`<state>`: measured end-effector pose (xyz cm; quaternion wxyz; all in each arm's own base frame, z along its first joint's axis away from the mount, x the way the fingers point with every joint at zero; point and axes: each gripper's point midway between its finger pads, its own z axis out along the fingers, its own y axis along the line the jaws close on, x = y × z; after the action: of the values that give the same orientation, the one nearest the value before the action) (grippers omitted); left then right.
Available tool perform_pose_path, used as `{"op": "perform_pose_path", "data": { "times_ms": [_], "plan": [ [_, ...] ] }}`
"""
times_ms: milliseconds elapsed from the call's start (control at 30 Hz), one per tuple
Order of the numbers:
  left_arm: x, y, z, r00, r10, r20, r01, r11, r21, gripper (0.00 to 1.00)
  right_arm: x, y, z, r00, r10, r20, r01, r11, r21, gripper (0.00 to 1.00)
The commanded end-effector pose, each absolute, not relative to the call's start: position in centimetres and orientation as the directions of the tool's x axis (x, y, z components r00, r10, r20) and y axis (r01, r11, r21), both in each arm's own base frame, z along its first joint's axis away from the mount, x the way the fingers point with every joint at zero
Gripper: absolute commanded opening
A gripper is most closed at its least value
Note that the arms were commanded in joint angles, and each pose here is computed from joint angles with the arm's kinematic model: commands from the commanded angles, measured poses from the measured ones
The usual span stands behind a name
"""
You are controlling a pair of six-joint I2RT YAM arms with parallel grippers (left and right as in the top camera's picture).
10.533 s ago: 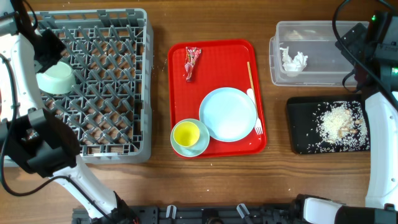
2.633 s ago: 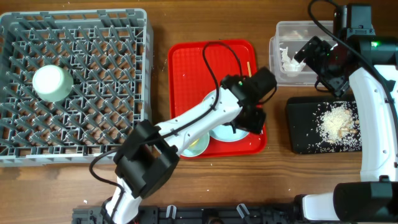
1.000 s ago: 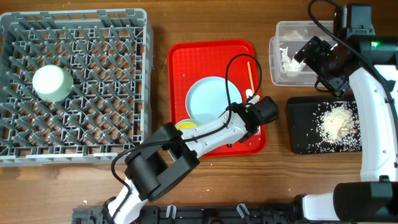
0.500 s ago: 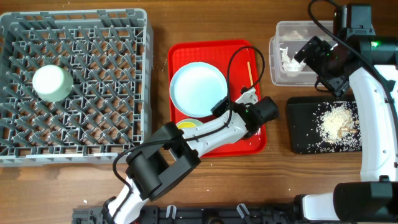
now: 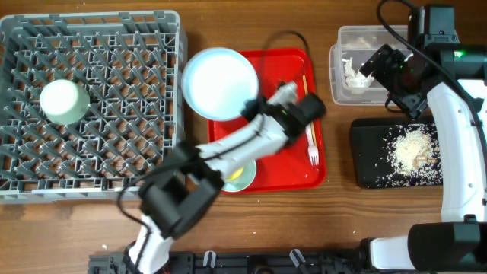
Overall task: Sort waste into correct bins and load items into the dishwasher rack
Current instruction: 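Carry the plate to the grey rack and stand it upright, then release the plate and move the left gripper to the yellow cup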
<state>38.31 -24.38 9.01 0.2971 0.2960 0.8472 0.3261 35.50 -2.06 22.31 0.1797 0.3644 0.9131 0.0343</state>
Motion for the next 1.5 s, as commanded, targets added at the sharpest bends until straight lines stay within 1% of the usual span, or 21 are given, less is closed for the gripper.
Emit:
{"op": "perform_pose_path", "data": {
  "times_ms": [0,33,67,200,267,367,400,500,567,700,833,933,1200,1233,1400,1467],
  "plan": [
    [40.8,-20.5,16.8,-0.659,0.581,-0.478,0.159,0.728,0.667,0.04,35.6,-2.5,23.8,-0.637,0.688,-0.346,0.662,0.719,0.212,1.0],
    [41.1,-19.9,17.5,-0.664,0.555,-0.501,0.161,0.76,0.629,0.04,35.6,-2.6,23.8,-0.637,0.688,-0.346,0.662,0.719,0.211,1.0],
    [41.3,-19.0,18.6,-0.675,0.502,-0.541,0.175,0.821,0.544,0.04,35.6,-2.6,23.8,-0.637,0.688,-0.346,0.662,0.719,0.211,1.0],
    [42.0,-16.4,21.0,-0.699,0.343,-0.628,0.147,0.928,0.343,0.04,35.6,-2.5,23.8,-0.638,0.688,-0.346,0.661,0.72,0.212,1.0],
    [42.4,-15.0,21.8,-0.708,0.28,-0.648,0.145,0.956,0.255,0.04,35.6,-2.5,23.8,-0.638,0.688,-0.346,0.662,0.72,0.211,1.0],
    [42.8,-13.8,22.0,-0.723,0.223,-0.654,0.152,0.975,0.164,0.04,35.6,-2.6,23.8,-0.638,0.688,-0.346,0.662,0.719,0.211,1.0],
    [42.9,-13.8,21.8,-0.734,0.202,-0.649,0.176,0.979,0.105,0.04,35.6,-2.6,23.8,-0.637,0.688,-0.346,0.662,0.719,0.211,1.0],
    [43.5,-13.9,21.9,-0.74,0.147,-0.657,0.219,0.975,-0.028,0.04,35.6,-2.6,23.8,-0.638,0.688,-0.346,0.662,0.719,0.211,1.0],
    [44.2,-14.0,22.4,-0.724,0.124,-0.678,0.234,0.97,-0.072,0.04,35.6,-2.5,23.8,-0.637,0.688,-0.346,0.662,0.719,0.212,1.0],
    [45.4,-13.4,23.3,-0.692,0.099,-0.715,0.22,0.972,-0.079,0.04,35.6,-2.5,23.8,-0.637,0.688,-0.346,0.662,0.719,0.212,1.0],
    [46.0,-11.8,23.4,-0.692,0.063,-0.719,0.183,0.979,-0.091,0.04,35.6,-2.5,23.8,-0.638,0.688,-0.346,0.662,0.72,0.211,1.0],
    [46.4,-11.0,23.6,-0.694,0.025,-0.72,0.194,0.969,-0.154,0.04,35.6,-2.5,23.8,-0.637,0.688,-0.346,0.662,0.719,0.212,1.0],
    [46.3,-8.7,24.8,-0.719,-0.105,-0.687,0.254,0.881,-0.4,0.04,35.6,-2.5,23.8,-0.638,0.688,-0.346,0.662,0.72,0.211,1.0],
    [46.3,-7.8,25.0,-0.728,-0.154,-0.668,0.229,0.864,-0.448,0.04,35.6,-2.5,23.8,-0.638,0.688,-0.346,0.662,0.72,0.211,1.0],
    [45.8,-5.6,25.7,-0.743,-0.235,-0.627,0.209,0.808,-0.551,0.04,35.6,-2.5,23.8,-0.638,0.688,-0.346,0.662,0.72,0.211,1.0],
    [45.8,-4.2,25.5,-0.746,-0.278,-0.605,0.163,0.805,-0.571,0.04,35.6,-2.5,23.8,-0.638,0.688,-0.346,0.662,0.72,0.211,1.0]
  ]
}}
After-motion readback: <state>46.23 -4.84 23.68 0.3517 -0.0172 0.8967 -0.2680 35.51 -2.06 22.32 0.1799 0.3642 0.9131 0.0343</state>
